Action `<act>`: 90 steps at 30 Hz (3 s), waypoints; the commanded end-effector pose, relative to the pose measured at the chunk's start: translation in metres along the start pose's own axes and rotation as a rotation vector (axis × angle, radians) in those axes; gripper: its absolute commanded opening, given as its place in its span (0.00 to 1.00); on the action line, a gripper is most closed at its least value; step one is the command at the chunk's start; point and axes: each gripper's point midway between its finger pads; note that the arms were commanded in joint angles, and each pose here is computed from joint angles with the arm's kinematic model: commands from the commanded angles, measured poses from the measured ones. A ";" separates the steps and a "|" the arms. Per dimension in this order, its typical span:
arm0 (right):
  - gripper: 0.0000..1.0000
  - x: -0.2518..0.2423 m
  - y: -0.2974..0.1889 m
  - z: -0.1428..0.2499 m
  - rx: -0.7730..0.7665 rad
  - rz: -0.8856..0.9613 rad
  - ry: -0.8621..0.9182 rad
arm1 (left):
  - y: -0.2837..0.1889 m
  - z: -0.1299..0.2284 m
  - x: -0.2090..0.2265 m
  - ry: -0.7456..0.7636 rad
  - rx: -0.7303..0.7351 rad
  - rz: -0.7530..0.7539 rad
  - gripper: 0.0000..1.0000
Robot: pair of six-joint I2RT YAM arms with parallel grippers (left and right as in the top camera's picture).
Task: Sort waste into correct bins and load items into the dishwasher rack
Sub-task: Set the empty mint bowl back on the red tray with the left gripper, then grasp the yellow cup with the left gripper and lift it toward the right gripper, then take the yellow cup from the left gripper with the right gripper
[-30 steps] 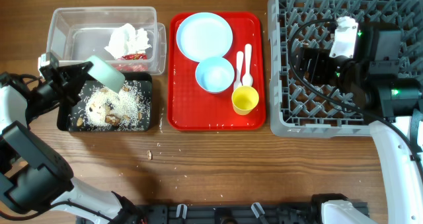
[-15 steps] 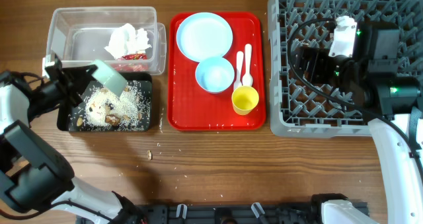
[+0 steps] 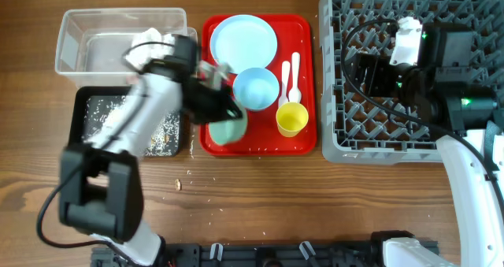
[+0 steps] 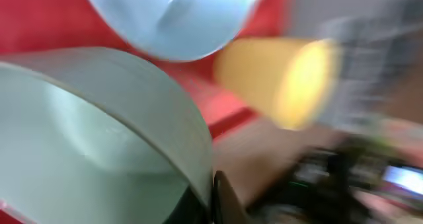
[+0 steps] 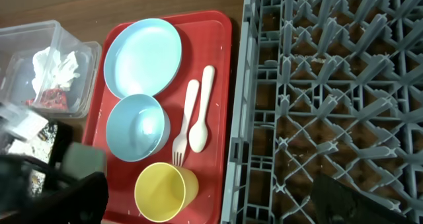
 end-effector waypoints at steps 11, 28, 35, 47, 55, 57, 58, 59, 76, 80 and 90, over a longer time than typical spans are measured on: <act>1.00 0.027 0.000 -0.010 -0.013 -0.153 0.028 | 0.016 -0.009 -0.003 0.026 -0.166 -0.381 0.47; 0.93 -0.002 0.008 -0.010 -0.007 -0.013 0.176 | 0.022 -0.030 -0.078 0.385 -0.213 -0.209 0.61; 0.96 -0.040 -0.014 0.000 -0.004 0.066 0.241 | 0.064 -0.024 -0.067 0.405 -0.130 -0.242 0.59; 0.96 -0.037 -0.013 0.003 0.011 0.050 0.245 | 0.075 -0.026 -0.064 0.302 -0.104 -0.214 0.04; 1.00 0.027 -0.001 0.002 0.049 -0.376 0.080 | -0.051 -0.026 -0.141 0.262 -0.040 0.427 0.04; 0.99 0.051 -0.004 -0.003 0.029 -0.560 0.015 | -0.080 -0.026 -0.144 0.245 -0.011 0.574 0.04; 1.00 0.060 -0.006 -0.006 0.017 -0.638 -0.006 | -0.093 -0.026 -0.145 0.239 0.005 0.644 0.04; 1.00 0.070 -0.009 -0.009 -0.001 -0.728 -0.029 | -0.107 -0.025 -0.145 0.234 0.020 0.710 0.04; 0.90 0.190 -0.021 -0.023 -0.071 -1.175 -0.287 | -0.127 -0.013 -0.160 0.285 0.081 0.857 0.04; 0.82 0.200 -0.016 -0.017 -0.047 -1.184 -0.295 | -0.130 -0.011 -0.162 0.289 0.093 0.878 0.04; 0.52 0.199 -0.008 -0.017 -0.040 -1.164 -0.284 | -0.130 -0.011 -0.162 0.290 0.093 0.878 0.30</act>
Point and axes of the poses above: each gripper's point midway between its finger pads, its own y axis out along the fingers, its own x axis along the line the jaws close on, z = x × y, and after that the axes turned 5 degrees about -y, right-handed
